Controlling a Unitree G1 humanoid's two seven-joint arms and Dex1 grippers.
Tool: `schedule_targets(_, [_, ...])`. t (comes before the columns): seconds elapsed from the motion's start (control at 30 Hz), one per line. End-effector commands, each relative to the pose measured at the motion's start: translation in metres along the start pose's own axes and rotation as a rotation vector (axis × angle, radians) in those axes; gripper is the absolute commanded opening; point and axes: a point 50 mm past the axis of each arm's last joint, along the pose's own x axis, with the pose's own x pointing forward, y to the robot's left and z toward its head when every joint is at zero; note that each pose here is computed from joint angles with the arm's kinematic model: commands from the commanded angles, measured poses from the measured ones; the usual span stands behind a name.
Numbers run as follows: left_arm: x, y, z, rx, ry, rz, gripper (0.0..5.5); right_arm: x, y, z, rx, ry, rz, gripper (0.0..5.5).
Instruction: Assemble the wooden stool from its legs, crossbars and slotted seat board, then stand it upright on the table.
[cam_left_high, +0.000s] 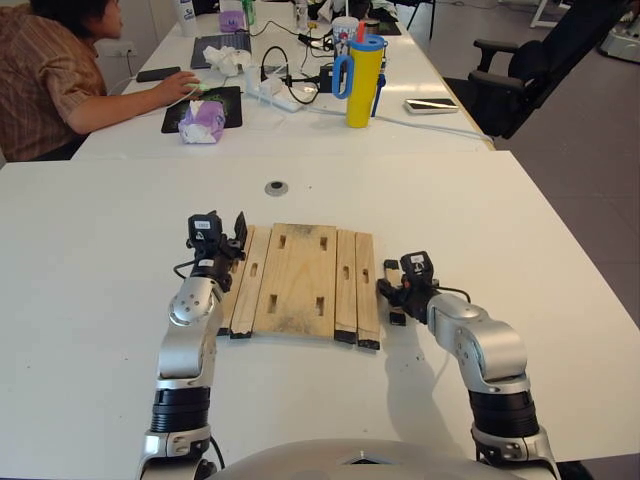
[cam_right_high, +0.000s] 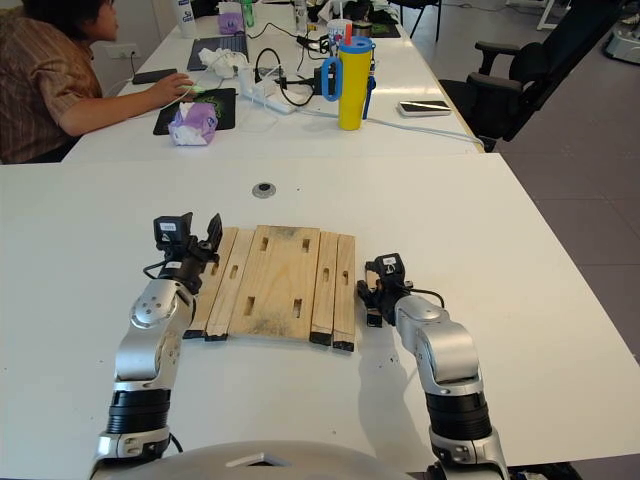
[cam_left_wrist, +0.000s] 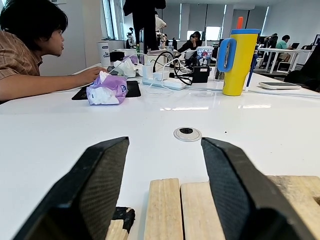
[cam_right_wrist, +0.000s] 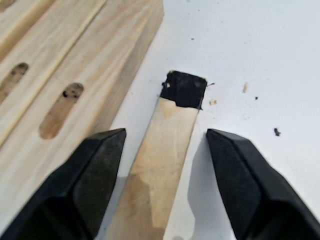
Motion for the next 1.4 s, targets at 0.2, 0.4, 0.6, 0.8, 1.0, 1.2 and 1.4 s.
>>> schedule_targets(0.2, [0.005, 0.001, 0.005, 0.005, -0.018, 0.007, 2.68, 0.005, 0.0, -0.027, 0.038, 0.144, -0.023, 1.93])
schedule_targets(0.4, [0.009, 0.001, 0.007, 0.004, -0.025, 0.003, 2.68, 0.011, -0.006, -0.017, -0.011, 0.077, -0.037, 1.3])
schedule_targets(0.6, [0.015, -0.008, 0.011, -0.155, -0.008, -0.084, 2.68, 0.011, -0.016, 0.033, 0.062, -0.273, -0.023, 1.3])
schedule_targets(0.8, [0.022, -0.029, 0.03, -0.459, 0.014, -0.312, 2.68, 0.004, -0.004, 0.069, 0.009, -0.533, 0.106, 1.3])
schedule_targets(1.0, [0.026, -0.045, 0.054, -0.663, 0.025, -0.499, 2.68, -0.003, 0.024, 0.087, -0.082, -0.682, 0.331, 1.3])
schedule_targets(1.2, [0.025, -0.06, 0.064, -0.831, 0.083, -0.652, 2.68, -0.013, 0.041, 0.093, -0.146, -0.777, 0.482, 1.3])
schedule_targets(1.4, [0.023, -0.066, 0.071, -0.87, 0.113, -0.724, 2.68, -0.018, 0.049, 0.092, -0.233, -0.82, 0.527, 1.3])
